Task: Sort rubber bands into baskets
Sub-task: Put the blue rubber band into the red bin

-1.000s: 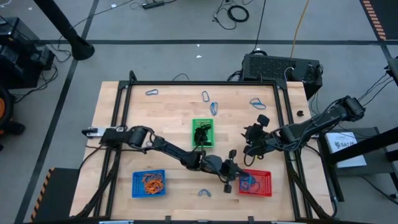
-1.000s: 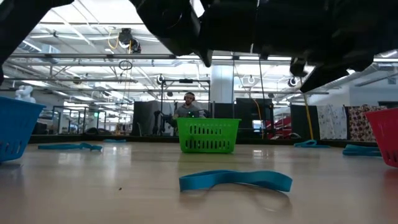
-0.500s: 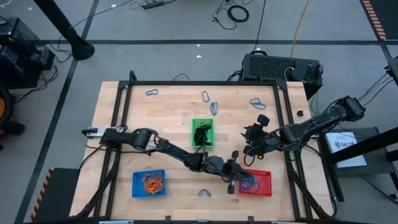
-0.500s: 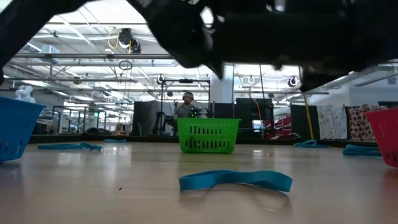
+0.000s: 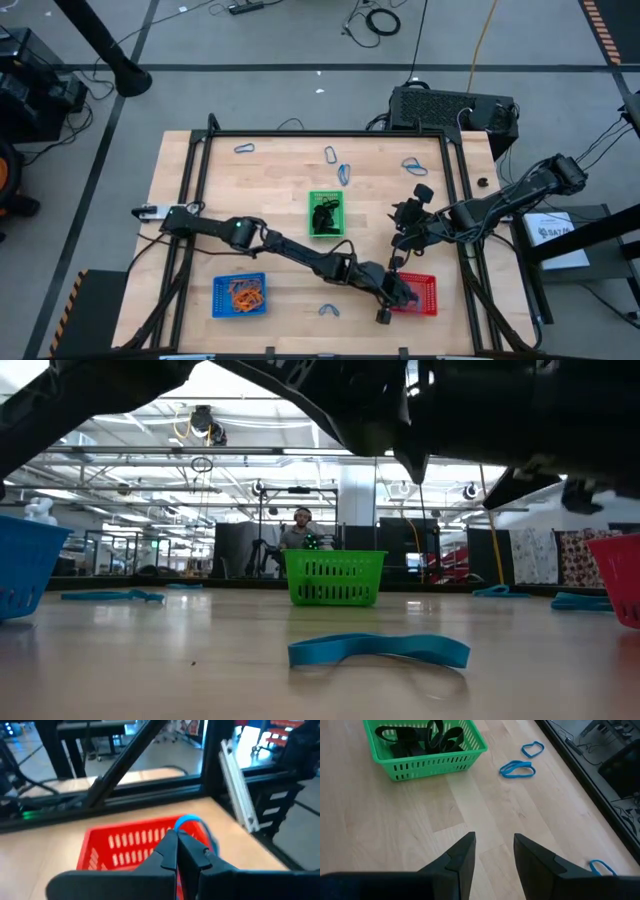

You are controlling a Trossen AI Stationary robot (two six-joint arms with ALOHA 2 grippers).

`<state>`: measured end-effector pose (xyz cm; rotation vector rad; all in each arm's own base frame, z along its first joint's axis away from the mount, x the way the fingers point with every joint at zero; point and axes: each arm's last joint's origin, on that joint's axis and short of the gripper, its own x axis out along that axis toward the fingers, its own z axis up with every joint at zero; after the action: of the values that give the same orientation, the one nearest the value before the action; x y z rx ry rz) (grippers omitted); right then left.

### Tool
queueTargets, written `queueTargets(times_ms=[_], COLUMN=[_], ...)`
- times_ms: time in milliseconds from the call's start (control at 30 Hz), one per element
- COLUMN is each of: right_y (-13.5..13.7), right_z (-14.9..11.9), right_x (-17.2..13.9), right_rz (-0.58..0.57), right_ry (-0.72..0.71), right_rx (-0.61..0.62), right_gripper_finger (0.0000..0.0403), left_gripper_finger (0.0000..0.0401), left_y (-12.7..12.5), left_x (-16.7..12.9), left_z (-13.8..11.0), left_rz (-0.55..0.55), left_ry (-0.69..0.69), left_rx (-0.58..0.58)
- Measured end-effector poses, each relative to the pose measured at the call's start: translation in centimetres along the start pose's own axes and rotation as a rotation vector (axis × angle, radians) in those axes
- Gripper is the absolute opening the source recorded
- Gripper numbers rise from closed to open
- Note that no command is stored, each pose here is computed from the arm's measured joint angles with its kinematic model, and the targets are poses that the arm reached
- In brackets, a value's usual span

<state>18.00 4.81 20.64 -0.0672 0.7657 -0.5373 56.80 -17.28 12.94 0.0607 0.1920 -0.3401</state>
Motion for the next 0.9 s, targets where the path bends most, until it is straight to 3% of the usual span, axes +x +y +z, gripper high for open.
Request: queueTargets(times_ms=[167,267,500,733,900], right_y=[0.0,0.0,0.0,0.0,0.0], right_z=[0.0,0.0,0.0,0.0,0.0], right_x=[0.0,0.0,0.0,0.0,0.0], right_rz=[0.001,0.001,0.001,0.001,0.0], right_ry=[0.0,0.001,0.0,-0.001,0.0], right_rx=[0.001,0.003,0.004,0.007,0.03], right_gripper_finger=[0.0128,0.0128,0.0128,0.0128,0.0128], left_gripper_finger=[0.0018,0.0039,0.0092,0.0142,0.015], left_y=[0.1,0.3,0.6,0.8,0.8], left_x=[0.1,0.0,-0.1,-0.9,-1.6], left_z=[-0.6,-0.6,-0.8,1.3,2.3], left_rz=[0.035,0.095,0.11,0.117,0.11], left_ry=[0.039,0.048,0.094,0.116,0.173], left_rx=[0.004,0.006,0.03,0.031,0.024])
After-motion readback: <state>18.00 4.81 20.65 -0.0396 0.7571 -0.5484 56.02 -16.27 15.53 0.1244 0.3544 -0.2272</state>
